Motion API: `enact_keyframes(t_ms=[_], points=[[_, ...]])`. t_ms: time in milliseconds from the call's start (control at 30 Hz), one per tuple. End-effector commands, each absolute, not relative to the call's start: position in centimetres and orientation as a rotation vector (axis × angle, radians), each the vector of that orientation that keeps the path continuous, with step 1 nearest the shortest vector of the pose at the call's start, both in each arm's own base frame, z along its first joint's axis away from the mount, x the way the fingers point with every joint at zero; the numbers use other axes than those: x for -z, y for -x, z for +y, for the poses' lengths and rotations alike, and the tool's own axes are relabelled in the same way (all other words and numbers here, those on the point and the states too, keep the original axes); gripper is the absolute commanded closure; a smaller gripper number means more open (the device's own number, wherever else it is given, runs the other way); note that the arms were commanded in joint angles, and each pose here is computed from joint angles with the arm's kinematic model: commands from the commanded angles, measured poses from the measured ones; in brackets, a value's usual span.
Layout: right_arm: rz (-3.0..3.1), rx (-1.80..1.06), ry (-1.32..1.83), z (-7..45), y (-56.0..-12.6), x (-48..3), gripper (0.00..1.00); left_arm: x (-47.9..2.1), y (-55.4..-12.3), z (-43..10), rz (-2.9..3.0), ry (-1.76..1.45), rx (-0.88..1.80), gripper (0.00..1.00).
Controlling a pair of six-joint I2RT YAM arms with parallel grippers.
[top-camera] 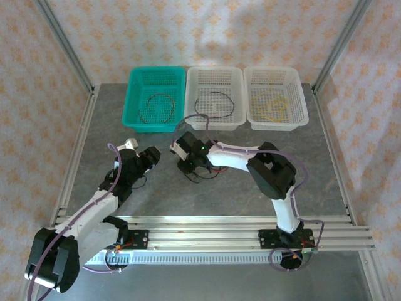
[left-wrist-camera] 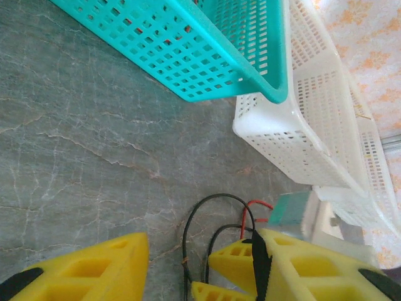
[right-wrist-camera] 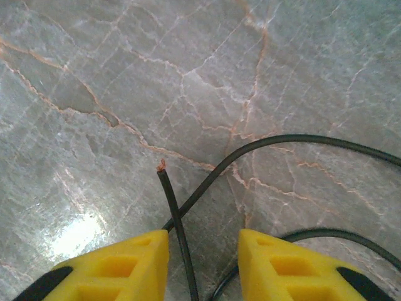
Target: Untangle the cables
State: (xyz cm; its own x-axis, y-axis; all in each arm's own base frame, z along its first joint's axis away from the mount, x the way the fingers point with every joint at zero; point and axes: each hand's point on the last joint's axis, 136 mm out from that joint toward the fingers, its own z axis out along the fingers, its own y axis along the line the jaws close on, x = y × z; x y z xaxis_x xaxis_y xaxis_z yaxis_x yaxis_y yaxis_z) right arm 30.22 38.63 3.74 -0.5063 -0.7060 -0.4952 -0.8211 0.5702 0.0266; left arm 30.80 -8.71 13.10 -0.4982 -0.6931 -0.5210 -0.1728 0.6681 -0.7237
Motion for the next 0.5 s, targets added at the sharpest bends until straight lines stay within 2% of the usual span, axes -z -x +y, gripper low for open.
enact_keyframes(t_ms=[0, 233, 467], points=[[2.381, -0.366, 1.305, 38.9, -29.6, -3.4, 0.65, -13.3, -30.9, -8.7, 2.01, 0.677, 0.795, 0.52], [2.41, -0.344, 1.318, 38.7, -29.6, -2.2, 0.67, -13.1, -31.0, -8.7, 2.014, 0.678, 0.793, 0.52], [2.444, -0.308, 1.318, 38.2, -29.5, -1.1, 0.75, -13.3, -31.2, -8.8, 2.014, 0.669, 0.795, 0.52]])
